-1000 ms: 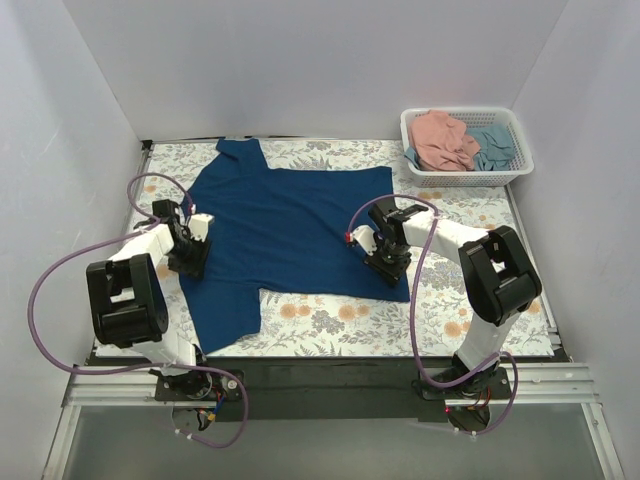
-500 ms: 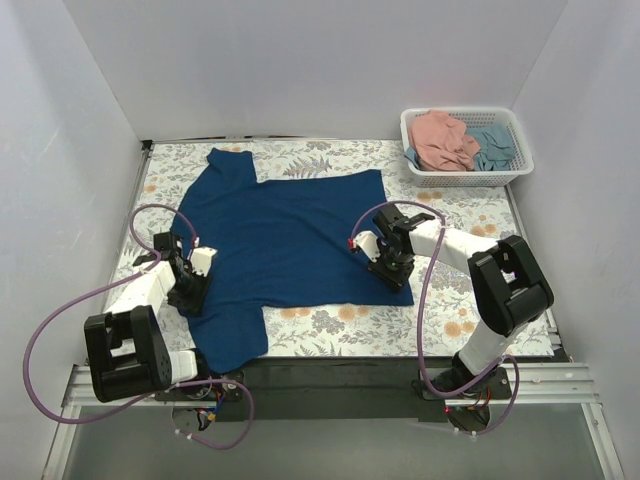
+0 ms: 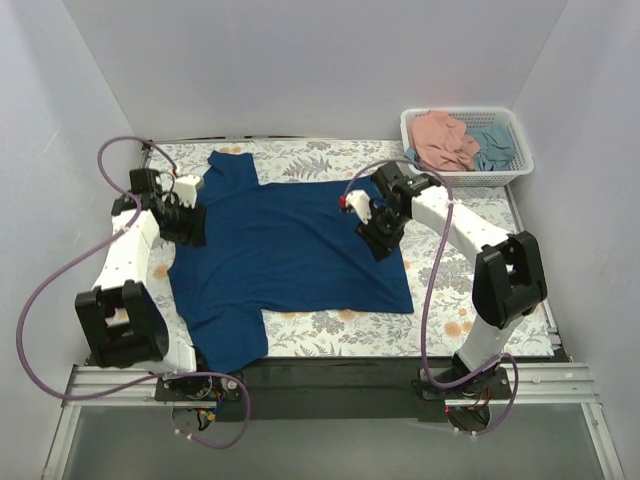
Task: Fold and stack the t-shirts
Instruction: Flatten the tshirt out
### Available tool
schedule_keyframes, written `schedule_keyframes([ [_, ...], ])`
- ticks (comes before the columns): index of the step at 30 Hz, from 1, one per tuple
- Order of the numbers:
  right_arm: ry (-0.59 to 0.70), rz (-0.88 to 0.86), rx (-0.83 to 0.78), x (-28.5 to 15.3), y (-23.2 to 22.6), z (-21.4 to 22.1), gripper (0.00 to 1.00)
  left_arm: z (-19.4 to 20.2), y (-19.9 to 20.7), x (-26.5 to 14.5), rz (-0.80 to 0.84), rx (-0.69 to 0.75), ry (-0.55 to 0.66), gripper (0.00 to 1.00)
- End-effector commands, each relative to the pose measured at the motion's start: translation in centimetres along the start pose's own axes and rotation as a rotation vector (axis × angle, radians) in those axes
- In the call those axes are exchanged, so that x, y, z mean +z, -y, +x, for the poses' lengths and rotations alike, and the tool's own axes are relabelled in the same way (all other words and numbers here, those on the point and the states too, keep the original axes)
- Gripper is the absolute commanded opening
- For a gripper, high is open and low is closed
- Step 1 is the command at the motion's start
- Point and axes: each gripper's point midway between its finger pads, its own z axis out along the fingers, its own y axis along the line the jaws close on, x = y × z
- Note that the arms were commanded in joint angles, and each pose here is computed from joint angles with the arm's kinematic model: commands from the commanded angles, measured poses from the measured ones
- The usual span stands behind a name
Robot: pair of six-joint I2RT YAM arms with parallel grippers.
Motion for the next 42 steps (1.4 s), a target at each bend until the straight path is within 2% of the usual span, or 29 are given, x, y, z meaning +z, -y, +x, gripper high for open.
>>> schedule_keyframes([
  [1,0.101,0.064,0.024,-2.4,4.7,-4.3,0.43,-8.3,-1.7,0.9,0.049,-0.081,0.179,0.51],
  [3,0.121,0.092,0.036,-1.8,7.7,-5.8,0.41,-11.5,-3.1,2.2,0.060,-0.138,0.216,0.51],
  [4,0.183,0.161,0.039,-3.3,10.4,-7.8,0.41,-12.8,-3.7,2.9,0.061,-0.148,0.242,0.51],
  [6,0.177,0.182,0.064,-1.7,13.3,-8.5,0.40,-15.6,-5.0,4.4,0.078,-0.198,0.273,0.51],
  [7,0.222,0.240,0.055,-3.0,15.3,-10.3,0.40,-16.7,-5.5,4.7,0.081,-0.206,0.291,0.51],
  [9,0.223,0.280,0.058,-1.1,18.1,-11.2,0.39,-18.7,-6.7,6.1,0.087,-0.252,0.310,0.51],
  [16,0.353,0.498,0.085,0.3,26.8,-14.2,0.42,-21.5,-8.7,9.2,0.096,-0.316,0.354,0.52],
  [18,0.370,0.513,0.091,0.9,28.1,-13.9,0.47,-21.7,-9.0,9.7,0.091,-0.319,0.356,0.52],
  [20,0.382,0.527,0.080,1.5,29.1,-13.9,0.50,-21.8,-9.5,10.3,0.080,-0.320,0.356,0.52],
  [21,0.381,0.529,0.076,1.9,29.3,-13.8,0.55,-21.8,-9.7,10.5,0.076,-0.321,0.355,0.52],
  [23,0.377,0.539,0.064,2.5,30.1,-13.5,0.59,-21.7,-10.0,11.4,0.073,-0.325,0.348,0.53],
  [31,0.365,0.479,0.023,5.5,30.3,-12.5,0.59,-20.6,-10.6,14.2,0.080,-0.360,0.308,0.55],
  [37,0.380,0.424,-0.004,7.0,30.4,-12.0,0.51,-19.5,-11.9,16.4,0.028,-0.390,0.275,0.59],
  [42,0.375,0.417,-0.043,7.7,30.7,-11.6,0.32,-19.4,-13.6,17.8,-0.043,-0.397,0.263,0.61],
])
